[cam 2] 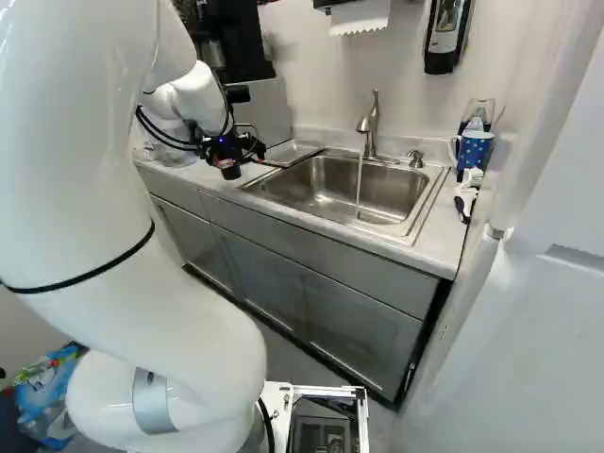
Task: Rinse the cup and place it in the tray
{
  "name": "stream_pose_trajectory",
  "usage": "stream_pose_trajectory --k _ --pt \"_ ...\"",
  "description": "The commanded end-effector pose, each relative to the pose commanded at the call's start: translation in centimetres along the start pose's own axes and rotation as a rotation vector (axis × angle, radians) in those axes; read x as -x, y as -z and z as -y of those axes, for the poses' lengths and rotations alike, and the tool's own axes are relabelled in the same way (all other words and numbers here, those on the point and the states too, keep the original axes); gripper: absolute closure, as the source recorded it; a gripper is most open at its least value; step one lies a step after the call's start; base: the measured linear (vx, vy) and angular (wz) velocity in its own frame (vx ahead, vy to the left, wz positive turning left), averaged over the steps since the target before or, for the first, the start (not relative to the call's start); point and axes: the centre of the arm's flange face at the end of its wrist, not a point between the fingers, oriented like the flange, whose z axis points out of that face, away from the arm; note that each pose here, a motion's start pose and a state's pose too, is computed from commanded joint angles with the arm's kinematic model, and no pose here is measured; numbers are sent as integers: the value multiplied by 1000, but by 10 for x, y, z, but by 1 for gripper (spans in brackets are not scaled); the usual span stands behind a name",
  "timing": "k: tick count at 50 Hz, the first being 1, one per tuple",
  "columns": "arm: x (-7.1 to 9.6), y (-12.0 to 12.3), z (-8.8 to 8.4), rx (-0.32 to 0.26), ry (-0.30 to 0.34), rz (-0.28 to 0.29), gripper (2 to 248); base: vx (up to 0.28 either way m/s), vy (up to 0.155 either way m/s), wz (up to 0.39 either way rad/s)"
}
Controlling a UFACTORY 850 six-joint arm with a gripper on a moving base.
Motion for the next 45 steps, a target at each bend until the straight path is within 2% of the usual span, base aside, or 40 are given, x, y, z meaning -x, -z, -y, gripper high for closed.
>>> stream_pose_trajectory --k 32,45 --pt "-17 0 6 -8 7 -178 3 0 0 0" --pt "-25 1 14 -20 16 -255 3 0 0 0"
